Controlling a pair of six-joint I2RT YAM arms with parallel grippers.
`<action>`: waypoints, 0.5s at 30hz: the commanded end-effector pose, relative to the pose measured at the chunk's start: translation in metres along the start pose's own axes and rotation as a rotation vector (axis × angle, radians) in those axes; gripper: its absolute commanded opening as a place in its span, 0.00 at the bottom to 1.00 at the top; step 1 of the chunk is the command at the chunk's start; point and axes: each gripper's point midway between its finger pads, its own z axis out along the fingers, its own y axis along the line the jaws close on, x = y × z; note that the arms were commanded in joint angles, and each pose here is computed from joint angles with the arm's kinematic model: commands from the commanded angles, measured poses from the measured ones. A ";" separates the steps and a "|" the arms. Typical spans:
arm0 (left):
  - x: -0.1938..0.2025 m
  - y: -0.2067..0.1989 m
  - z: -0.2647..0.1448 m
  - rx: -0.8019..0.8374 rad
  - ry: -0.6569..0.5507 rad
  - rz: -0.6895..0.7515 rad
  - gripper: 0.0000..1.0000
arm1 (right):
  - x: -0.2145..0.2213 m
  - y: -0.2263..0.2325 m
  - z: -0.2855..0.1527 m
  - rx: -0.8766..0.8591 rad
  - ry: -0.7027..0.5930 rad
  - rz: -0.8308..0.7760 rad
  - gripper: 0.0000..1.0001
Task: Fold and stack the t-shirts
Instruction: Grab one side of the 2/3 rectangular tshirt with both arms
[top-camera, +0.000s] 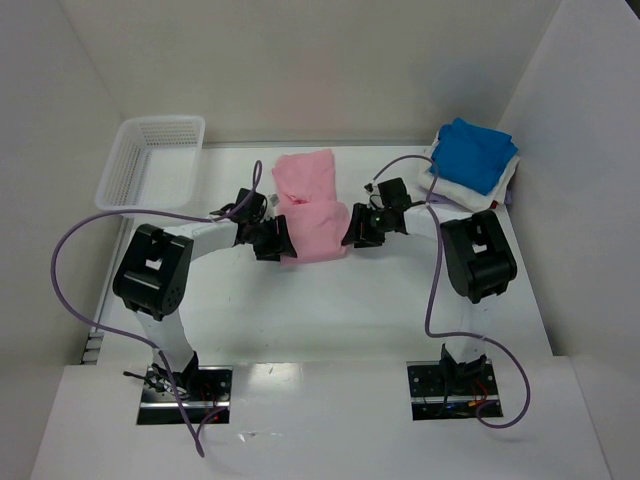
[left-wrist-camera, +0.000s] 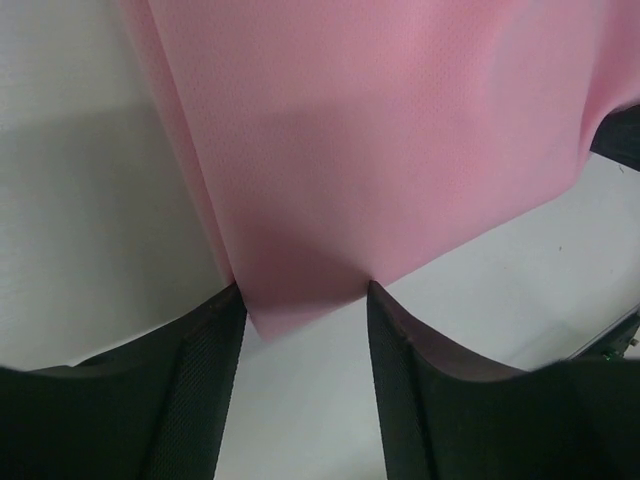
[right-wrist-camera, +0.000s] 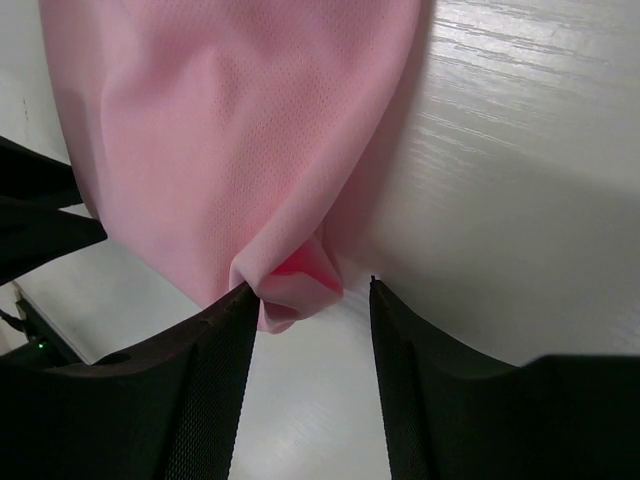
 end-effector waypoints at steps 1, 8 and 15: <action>0.002 0.001 0.007 0.010 0.010 -0.006 0.58 | -0.013 0.013 0.005 -0.044 -0.024 -0.050 0.53; 0.008 0.003 0.012 0.020 0.040 -0.007 0.37 | -0.012 0.013 0.011 -0.060 -0.014 -0.038 0.26; 0.017 0.009 0.009 -0.009 0.072 -0.013 0.07 | -0.008 0.012 0.010 -0.032 -0.011 -0.029 0.00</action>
